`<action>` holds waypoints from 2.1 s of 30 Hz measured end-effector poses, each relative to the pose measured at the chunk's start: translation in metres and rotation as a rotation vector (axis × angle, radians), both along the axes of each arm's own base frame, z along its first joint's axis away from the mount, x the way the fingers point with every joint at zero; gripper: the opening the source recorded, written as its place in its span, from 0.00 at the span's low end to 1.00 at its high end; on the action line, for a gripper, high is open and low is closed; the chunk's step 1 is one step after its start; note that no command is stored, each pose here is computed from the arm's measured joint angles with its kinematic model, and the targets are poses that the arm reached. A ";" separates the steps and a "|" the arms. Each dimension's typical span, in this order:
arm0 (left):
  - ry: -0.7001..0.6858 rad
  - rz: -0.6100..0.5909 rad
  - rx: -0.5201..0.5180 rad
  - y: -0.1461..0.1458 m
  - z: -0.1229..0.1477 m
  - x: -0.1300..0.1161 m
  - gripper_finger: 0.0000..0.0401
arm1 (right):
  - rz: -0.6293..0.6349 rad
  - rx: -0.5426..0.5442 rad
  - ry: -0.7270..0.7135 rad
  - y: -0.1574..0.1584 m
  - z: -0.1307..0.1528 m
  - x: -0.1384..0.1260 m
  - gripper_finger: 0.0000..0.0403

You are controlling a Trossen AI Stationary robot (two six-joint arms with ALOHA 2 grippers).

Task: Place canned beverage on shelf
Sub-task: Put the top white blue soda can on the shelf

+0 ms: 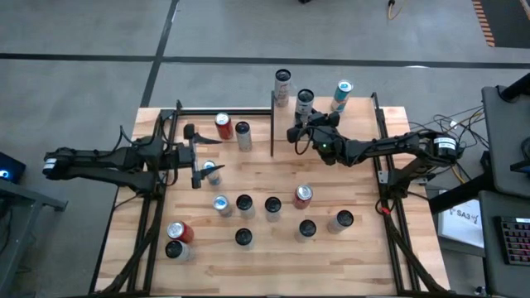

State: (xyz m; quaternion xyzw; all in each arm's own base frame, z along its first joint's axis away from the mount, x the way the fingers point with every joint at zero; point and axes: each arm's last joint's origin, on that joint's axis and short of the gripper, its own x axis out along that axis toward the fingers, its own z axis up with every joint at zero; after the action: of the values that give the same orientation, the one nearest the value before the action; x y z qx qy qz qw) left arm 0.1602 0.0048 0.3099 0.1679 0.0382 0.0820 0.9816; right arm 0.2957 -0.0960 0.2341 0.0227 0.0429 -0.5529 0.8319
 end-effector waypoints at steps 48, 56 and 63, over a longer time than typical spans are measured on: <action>0.012 -0.001 0.023 0.000 -0.001 0.001 0.78 | 0.229 0.006 -0.152 0.053 0.058 -0.029 0.79; 0.012 -0.001 0.023 0.000 -0.001 0.001 0.78 | 0.249 0.085 -0.070 0.062 0.043 -0.029 0.46; 0.013 -0.001 0.023 0.000 -0.001 0.001 0.78 | 0.263 0.098 -0.005 0.056 0.039 -0.031 0.05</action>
State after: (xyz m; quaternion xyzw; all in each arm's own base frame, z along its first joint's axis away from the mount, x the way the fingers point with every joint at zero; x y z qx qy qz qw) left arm 0.1608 0.0048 0.3089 0.1798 0.0435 0.0808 0.9794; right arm 0.2649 -0.0399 0.2727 0.0589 0.0704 -0.4362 0.8952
